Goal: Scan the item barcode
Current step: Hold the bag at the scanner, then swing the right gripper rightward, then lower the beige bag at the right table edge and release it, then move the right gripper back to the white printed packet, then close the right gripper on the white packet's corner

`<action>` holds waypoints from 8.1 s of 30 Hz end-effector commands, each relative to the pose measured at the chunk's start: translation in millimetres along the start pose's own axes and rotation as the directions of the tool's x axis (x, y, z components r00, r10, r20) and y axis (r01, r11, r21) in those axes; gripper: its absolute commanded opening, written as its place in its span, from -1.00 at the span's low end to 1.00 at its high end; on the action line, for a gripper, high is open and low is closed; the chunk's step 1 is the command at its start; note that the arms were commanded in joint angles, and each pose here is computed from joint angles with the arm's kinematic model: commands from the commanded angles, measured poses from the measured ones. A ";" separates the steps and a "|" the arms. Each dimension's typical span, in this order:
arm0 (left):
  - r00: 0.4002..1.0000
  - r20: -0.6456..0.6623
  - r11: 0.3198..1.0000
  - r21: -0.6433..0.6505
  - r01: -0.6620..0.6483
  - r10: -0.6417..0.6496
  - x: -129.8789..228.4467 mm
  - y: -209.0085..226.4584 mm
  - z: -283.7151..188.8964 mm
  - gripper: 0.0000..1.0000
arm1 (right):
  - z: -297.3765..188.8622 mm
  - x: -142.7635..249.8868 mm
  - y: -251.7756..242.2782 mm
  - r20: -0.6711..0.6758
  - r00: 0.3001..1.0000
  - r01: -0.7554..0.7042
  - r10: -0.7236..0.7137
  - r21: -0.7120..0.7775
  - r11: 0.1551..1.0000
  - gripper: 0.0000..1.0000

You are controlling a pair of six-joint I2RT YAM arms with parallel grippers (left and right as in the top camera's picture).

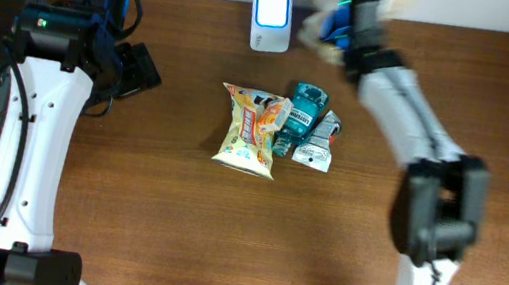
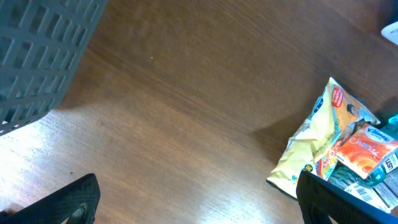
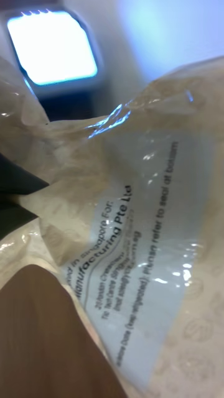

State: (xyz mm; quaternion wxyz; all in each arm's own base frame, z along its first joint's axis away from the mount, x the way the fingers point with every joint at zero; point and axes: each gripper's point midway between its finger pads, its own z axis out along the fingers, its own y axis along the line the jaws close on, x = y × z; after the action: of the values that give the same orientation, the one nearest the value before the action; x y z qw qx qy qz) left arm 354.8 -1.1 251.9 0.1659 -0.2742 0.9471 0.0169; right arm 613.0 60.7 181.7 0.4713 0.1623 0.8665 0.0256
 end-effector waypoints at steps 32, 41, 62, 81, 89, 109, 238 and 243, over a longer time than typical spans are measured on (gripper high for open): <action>1.000 0.004 1.000 0.003 0.011 -0.011 0.1 0.2 -2.2 0.98 | -136.3 8.1 -457.6 -0.109 0.807 -0.387 0.581 0.645 0.659 0.95; 1.000 0.004 1.000 0.003 0.011 -0.011 0.1 0.2 -2.2 0.98 | -209.7 -5.1 -458.3 -0.054 0.795 -0.361 0.605 0.759 0.542 0.23; 1.000 0.004 1.000 0.003 0.011 -0.011 0.1 0.2 -2.2 0.98 | -140.6 157.2 -524.6 -0.178 0.602 -0.268 0.778 0.873 0.407 -0.92; 1.000 0.004 1.000 0.003 0.011 -0.011 0.1 0.2 -2.2 0.98 | -105.0 72.5 -417.0 -0.348 0.633 -0.429 0.691 0.585 0.688 -0.92; 1.000 0.004 1.000 0.004 0.011 -0.011 0.0 0.2 -2.2 0.98 | -109.7 -3.4 -301.2 -0.429 0.764 -0.393 0.481 0.283 0.875 -0.83; 1.000 0.004 1.000 0.003 0.011 -0.011 0.1 0.2 -2.2 0.98 | -106.9 174.8 -20.3 -0.782 0.580 0.109 -0.227 -0.201 0.973 0.30; 1.000 0.004 1.000 0.004 0.011 -0.011 0.0 0.2 -2.2 0.98 | -94.6 237.4 -83.5 -0.800 0.559 0.450 -0.217 0.072 0.890 -0.22; 1.000 0.004 1.000 0.004 0.011 -0.011 0.0 0.2 -2.2 0.98 | -94.2 230.1 -67.7 -0.793 0.572 0.395 -0.212 0.040 0.918 -0.22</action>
State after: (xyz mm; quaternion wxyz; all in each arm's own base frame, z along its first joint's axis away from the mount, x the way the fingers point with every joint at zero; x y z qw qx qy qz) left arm 354.8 -1.2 251.9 0.1659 -0.2742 0.9471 0.0167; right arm 393.6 63.1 24.2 0.0162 0.0254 0.9929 -0.1147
